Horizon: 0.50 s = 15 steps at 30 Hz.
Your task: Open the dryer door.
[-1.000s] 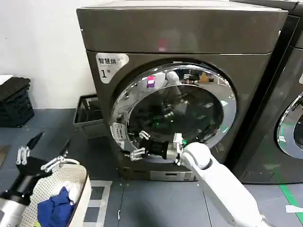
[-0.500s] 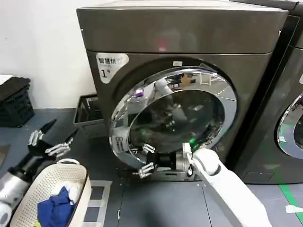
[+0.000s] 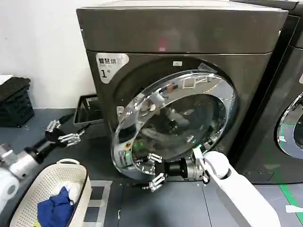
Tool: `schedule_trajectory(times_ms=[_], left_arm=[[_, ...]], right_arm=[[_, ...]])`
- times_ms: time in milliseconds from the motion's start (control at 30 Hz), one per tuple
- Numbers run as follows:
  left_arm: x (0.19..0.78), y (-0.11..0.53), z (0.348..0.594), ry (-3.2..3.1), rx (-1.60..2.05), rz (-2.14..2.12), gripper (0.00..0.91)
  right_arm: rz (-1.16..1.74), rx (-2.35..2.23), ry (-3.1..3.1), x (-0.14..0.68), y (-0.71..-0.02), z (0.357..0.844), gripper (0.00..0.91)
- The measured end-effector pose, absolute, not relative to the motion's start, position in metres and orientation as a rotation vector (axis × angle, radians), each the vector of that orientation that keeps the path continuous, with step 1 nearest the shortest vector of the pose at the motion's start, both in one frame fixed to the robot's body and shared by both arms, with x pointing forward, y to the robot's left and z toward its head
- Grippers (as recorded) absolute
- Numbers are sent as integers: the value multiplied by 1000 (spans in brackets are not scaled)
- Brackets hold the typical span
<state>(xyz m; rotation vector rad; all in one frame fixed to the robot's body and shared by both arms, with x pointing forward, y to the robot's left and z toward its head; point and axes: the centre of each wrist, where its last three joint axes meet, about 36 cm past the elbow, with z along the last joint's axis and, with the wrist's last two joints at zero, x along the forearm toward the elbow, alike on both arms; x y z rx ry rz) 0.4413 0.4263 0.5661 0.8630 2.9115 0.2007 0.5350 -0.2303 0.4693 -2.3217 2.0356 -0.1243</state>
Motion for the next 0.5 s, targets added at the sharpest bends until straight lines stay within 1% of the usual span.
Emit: schedule_trajectory(times_ms=[333,500], left_arm=[[481,406,566,2888,1029,213,907],[496,391,566,2869,1123,239,907]], right_arm=[[-193,-2470,1876,515,-255,466,907],[-229,-2471,1851,502,-271,467,907]])
